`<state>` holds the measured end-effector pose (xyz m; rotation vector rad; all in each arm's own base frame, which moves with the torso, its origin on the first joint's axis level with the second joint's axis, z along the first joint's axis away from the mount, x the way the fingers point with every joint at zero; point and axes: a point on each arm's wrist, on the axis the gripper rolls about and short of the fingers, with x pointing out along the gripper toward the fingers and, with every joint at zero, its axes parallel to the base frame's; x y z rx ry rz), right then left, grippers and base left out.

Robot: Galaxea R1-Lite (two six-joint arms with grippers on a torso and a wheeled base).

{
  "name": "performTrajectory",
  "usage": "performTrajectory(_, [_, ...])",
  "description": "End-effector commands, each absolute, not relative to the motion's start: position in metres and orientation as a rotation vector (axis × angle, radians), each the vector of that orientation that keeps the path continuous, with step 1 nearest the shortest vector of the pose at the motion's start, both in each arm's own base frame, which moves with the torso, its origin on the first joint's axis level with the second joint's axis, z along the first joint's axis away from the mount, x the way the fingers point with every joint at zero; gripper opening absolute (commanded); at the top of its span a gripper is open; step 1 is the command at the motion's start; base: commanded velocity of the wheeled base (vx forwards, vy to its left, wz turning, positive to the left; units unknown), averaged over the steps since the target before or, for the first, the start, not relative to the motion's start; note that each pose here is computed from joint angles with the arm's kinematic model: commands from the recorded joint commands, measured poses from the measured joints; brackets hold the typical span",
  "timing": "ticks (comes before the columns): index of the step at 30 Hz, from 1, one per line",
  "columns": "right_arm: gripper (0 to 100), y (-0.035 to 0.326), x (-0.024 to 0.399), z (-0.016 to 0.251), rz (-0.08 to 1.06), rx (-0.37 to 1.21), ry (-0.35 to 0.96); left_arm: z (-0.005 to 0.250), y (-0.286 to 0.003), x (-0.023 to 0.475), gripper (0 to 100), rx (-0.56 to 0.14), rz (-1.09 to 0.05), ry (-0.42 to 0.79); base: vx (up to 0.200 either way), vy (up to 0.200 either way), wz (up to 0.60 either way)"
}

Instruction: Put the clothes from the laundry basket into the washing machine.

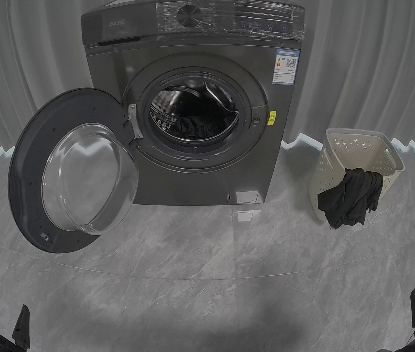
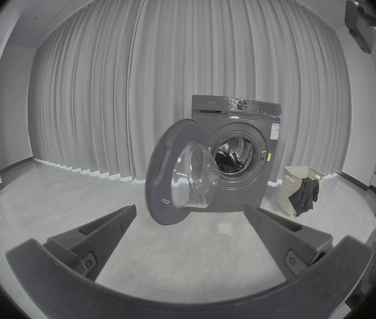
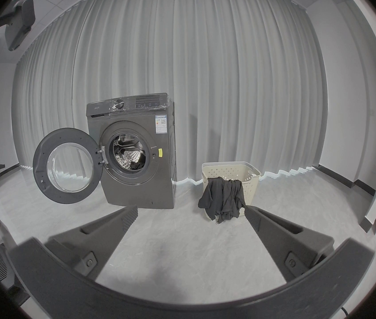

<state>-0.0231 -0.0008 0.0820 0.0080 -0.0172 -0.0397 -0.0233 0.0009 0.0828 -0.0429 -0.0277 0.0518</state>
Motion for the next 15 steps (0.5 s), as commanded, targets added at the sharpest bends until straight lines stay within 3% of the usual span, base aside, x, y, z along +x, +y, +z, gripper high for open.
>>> performTrajectory(1, [100, -0.0008, -0.0228, 0.0767, -0.040, 0.008, -0.012, 0.0780, 0.0009, -0.0228, 100, -0.040, 0.052, -0.021, 0.000, -0.200, 0.00])
performTrajectory(15, [100, -0.0008, -0.0228, 0.0767, -0.040, 0.008, -0.012, 0.0761, 0.0008, -0.0228, 100, -0.012, 0.046, -0.002, 0.000, -0.200, 0.00])
